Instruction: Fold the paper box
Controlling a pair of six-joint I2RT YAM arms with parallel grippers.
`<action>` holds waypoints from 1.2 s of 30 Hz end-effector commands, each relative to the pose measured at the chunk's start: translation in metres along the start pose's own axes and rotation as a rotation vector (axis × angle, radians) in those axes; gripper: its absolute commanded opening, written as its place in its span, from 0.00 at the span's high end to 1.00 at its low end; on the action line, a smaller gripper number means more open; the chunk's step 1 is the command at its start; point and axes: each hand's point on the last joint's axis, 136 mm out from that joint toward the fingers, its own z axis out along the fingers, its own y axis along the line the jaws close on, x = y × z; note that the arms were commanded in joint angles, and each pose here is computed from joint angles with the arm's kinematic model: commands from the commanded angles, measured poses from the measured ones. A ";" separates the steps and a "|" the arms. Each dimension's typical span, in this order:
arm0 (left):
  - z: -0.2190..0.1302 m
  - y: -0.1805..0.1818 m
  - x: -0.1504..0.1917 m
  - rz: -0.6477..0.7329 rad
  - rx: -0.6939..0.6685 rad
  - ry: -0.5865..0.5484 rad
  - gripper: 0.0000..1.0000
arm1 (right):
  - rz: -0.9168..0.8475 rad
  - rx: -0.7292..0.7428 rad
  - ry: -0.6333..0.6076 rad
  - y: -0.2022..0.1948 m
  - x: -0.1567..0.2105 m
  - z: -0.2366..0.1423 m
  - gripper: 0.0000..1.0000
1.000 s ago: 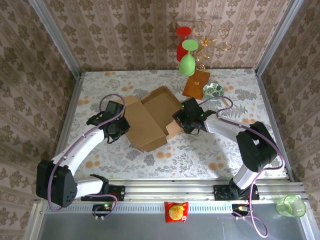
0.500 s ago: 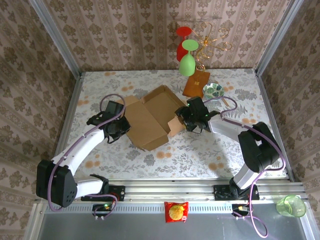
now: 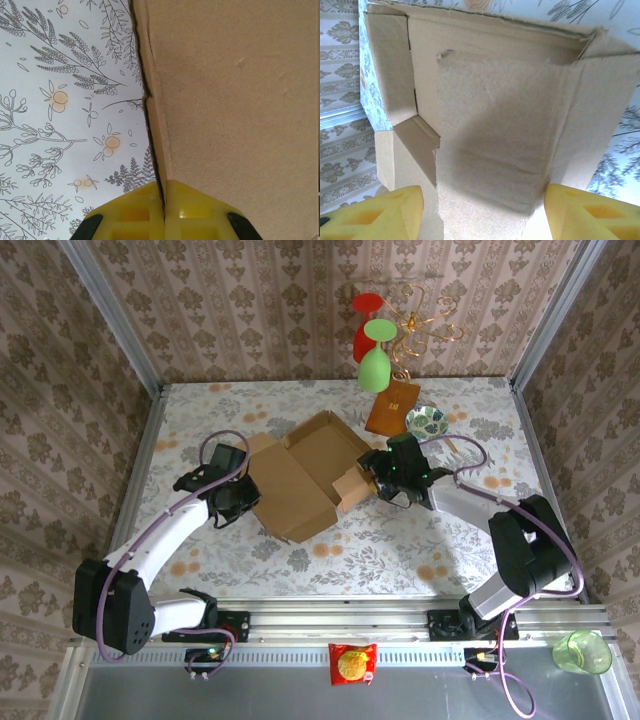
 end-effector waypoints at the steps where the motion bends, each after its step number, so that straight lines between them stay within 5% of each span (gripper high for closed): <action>1: 0.002 0.006 0.015 -0.001 -0.010 0.072 1.00 | 0.015 -0.014 0.008 -0.007 0.000 0.001 0.37; 12: 0.002 0.004 0.013 -0.006 -0.008 0.062 1.00 | 0.034 0.173 0.095 -0.049 0.019 0.011 0.52; 20: 0.001 -0.004 0.009 0.003 0.002 0.056 1.00 | -0.028 0.303 0.127 -0.053 0.036 0.005 0.47; 36: -0.008 -0.037 -0.002 0.009 0.066 0.038 1.00 | -0.068 0.492 0.166 -0.083 0.047 0.005 0.62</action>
